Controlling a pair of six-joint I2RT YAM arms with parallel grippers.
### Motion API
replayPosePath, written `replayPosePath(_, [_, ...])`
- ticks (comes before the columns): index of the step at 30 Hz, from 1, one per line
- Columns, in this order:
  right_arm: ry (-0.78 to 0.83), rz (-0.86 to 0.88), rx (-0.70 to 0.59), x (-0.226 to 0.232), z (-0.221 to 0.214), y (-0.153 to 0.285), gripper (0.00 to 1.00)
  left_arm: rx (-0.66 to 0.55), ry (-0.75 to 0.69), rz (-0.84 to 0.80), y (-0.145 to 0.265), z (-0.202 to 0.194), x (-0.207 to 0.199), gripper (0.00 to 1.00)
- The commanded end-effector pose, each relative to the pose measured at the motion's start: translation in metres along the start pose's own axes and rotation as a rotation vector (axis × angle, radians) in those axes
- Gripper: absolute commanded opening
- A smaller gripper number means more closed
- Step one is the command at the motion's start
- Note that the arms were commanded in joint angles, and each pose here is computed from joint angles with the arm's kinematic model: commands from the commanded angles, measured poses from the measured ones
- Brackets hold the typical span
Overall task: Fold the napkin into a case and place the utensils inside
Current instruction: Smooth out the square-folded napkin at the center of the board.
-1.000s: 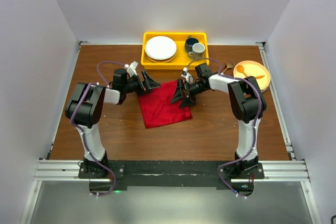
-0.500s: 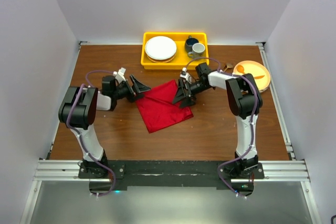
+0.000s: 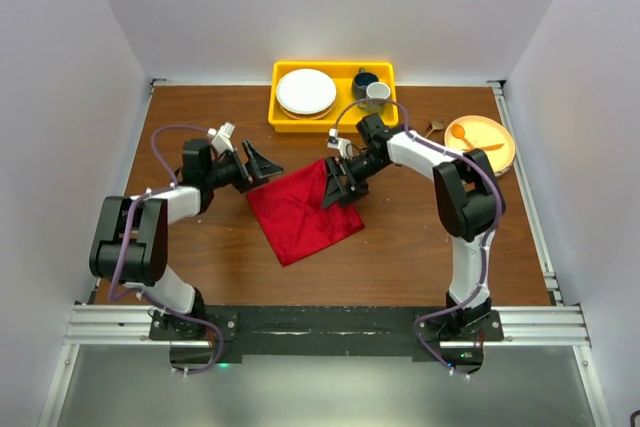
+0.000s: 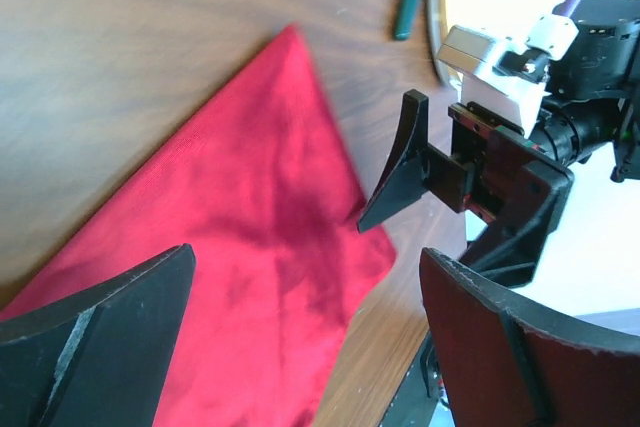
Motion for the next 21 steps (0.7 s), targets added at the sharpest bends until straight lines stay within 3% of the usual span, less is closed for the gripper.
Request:
replayPosePath(1, [-0.06,0.056,-0.064,0.027,0.003,0.014,0.98,0.023,-0.086,-0.108,-0.025,0.008,-0.036,1.0])
replayPosePath(11, [-0.165,0.045,-0.021,-0.012,-0.029,-0.006,0.98,0.103,-0.03,-0.263,-0.103,-0.02,-0.087,1.0])
replayPosePath(21, [-0.219,0.052,0.004,-0.031,-0.04,-0.021,0.96,0.113,0.126,-0.179,-0.151,-0.037,-0.068,1.0])
Point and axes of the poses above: each gripper's point midway between its finger pads, its own y axis back along the fingers, its own x axis along the line the jaws close on, z = x × y, the point moved 3 cm from there along y, back along the fingers, and after that the axes turned 3 degrees about -y, right-handed, at the moved point
